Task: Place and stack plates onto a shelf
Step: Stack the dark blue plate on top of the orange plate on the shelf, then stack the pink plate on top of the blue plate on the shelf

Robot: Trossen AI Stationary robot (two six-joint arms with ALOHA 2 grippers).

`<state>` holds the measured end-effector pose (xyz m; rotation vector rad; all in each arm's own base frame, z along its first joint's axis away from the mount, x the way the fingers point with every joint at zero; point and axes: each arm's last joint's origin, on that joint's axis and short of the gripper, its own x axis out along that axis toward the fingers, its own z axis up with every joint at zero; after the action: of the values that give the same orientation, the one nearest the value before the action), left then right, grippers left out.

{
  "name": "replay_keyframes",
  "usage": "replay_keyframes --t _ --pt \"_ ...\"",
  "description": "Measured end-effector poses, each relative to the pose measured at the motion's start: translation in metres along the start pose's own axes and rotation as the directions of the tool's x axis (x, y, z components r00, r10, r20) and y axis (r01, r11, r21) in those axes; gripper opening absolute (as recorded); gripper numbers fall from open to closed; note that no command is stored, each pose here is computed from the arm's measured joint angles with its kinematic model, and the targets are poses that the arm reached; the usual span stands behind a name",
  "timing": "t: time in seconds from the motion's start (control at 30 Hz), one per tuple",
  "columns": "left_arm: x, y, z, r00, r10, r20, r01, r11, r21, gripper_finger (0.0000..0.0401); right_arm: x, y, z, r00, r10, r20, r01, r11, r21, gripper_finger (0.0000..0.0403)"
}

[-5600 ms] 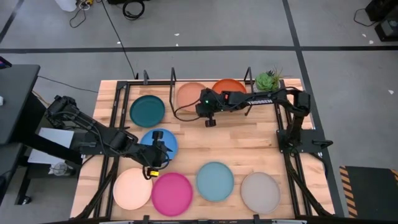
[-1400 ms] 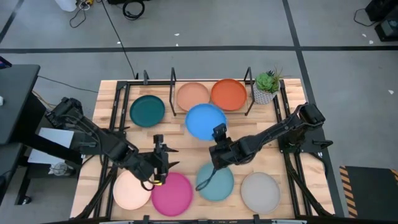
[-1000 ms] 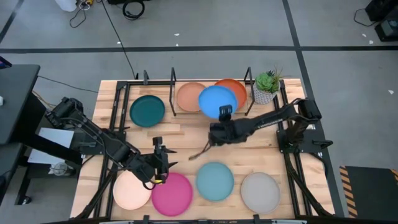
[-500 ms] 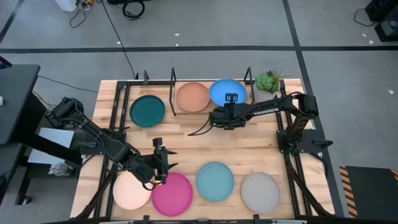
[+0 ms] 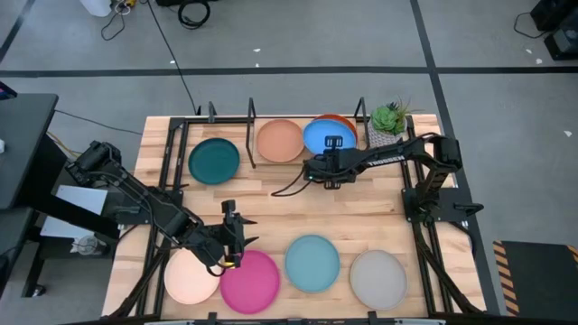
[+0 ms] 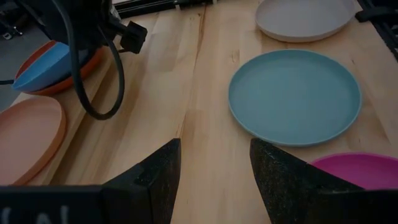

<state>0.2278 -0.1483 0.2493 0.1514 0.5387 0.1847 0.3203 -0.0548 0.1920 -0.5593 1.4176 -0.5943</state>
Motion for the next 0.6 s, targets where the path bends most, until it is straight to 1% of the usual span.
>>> replay_keyframes --t 0.13,0.23,0.33,0.4,0.5,0.6 --pt "0.000 0.000 0.000 1.000 -0.011 -0.004 0.011 1.000 -0.011 0.0199 -0.003 -0.002 0.003 1.000 0.005 0.011 -0.005 1.000 0.005 0.0155" --pt "0.000 -0.001 0.000 1.000 -0.020 -0.007 0.020 1.000 -0.015 0.0199 -0.010 -0.005 0.006 0.999 -0.028 0.018 0.028 1.000 0.013 0.0195" --pt "0.000 -0.001 0.000 1.000 -0.027 -0.010 0.026 1.000 -0.015 0.0199 -0.022 -0.009 0.012 0.998 -0.046 0.032 0.046 0.999 0.018 0.0225" --pt "0.000 -0.001 0.000 1.000 -0.028 -0.010 0.028 1.000 -0.015 0.0199 -0.030 -0.011 0.015 0.997 -0.071 0.041 0.070 0.997 0.014 0.0237" --pt "0.000 -0.001 -0.001 1.000 -0.028 -0.013 0.028 0.999 -0.019 0.0199 -0.045 -0.013 0.019 0.992 -0.111 0.057 0.109 0.994 0.026 0.0244" --pt "0.000 -0.001 -0.001 0.999 -0.036 -0.019 0.036 0.999 -0.023 0.0199 -0.057 -0.011 0.023 0.990 -0.109 0.090 0.104 0.993 0.053 0.0242"
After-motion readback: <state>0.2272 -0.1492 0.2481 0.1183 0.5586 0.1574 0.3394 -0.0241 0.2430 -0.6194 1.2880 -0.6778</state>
